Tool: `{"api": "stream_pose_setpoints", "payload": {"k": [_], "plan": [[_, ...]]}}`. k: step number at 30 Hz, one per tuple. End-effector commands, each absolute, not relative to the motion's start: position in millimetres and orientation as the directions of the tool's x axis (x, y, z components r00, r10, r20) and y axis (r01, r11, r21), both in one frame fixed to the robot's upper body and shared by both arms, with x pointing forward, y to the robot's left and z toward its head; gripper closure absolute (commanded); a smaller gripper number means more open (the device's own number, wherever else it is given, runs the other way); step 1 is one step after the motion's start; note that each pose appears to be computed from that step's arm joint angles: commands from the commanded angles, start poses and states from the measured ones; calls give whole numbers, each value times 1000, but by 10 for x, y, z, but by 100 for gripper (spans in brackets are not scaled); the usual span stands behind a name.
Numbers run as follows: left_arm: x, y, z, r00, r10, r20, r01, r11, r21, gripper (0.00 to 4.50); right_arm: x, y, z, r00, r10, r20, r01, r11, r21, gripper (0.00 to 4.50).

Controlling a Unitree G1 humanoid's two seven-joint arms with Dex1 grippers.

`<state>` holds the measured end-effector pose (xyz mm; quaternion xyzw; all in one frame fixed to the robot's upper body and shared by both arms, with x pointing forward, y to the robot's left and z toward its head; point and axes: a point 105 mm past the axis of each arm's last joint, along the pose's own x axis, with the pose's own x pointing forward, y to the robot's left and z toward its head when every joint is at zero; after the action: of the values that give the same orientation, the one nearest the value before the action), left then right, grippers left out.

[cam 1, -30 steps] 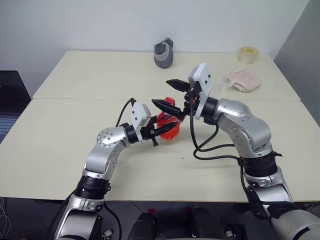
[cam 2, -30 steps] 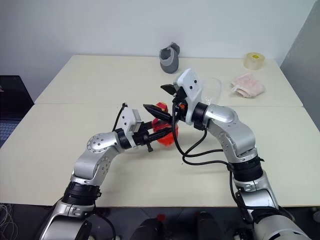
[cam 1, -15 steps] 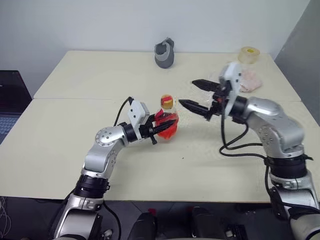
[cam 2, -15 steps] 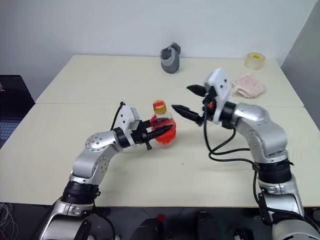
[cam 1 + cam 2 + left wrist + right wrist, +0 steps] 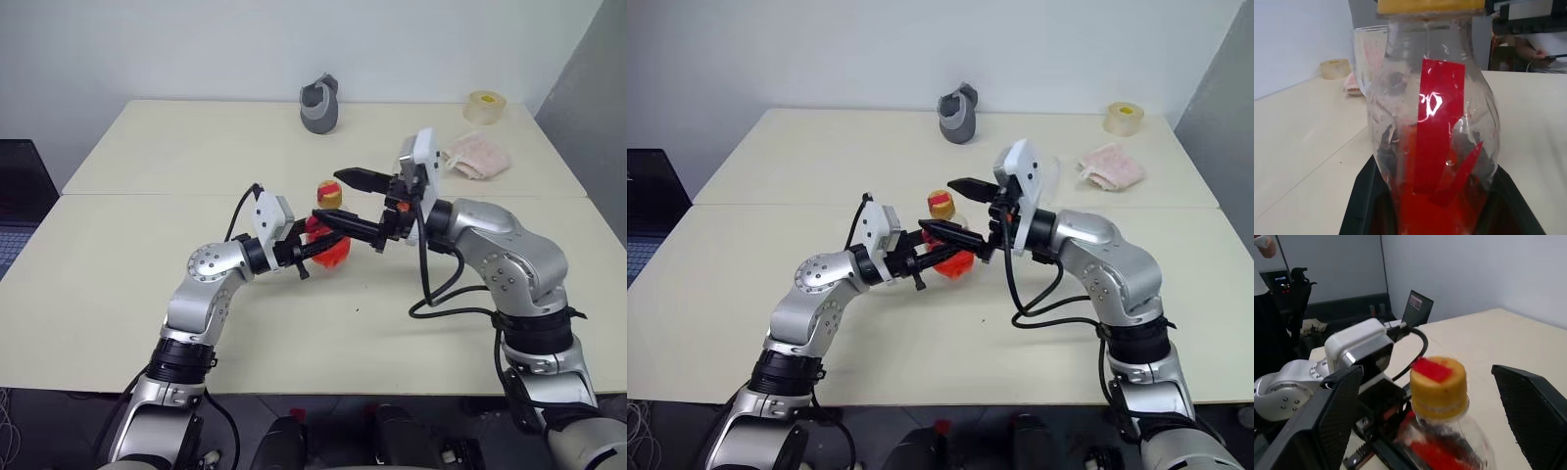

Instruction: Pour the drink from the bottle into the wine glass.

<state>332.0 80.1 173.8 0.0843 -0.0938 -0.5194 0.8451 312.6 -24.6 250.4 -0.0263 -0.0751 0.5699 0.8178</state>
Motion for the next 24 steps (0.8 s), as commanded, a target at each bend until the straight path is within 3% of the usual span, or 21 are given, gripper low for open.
{"api": "stream_pose_setpoints", "payload": {"k": [1,12,24], "plan": [[3284,782,1881,422,-899,113,854,437,284,322,3165,-170,2613,344,931,127,-913,363,-187,2],[3283,807,1862,430,-896,110,851,443,283,322,3346,-210,2644,415,898,147,-872,439,-217,2],[3247,828,1832,431,-896,106,852,443,279,322,3297,-582,2567,477,874,93,-848,485,-214,2]]}}
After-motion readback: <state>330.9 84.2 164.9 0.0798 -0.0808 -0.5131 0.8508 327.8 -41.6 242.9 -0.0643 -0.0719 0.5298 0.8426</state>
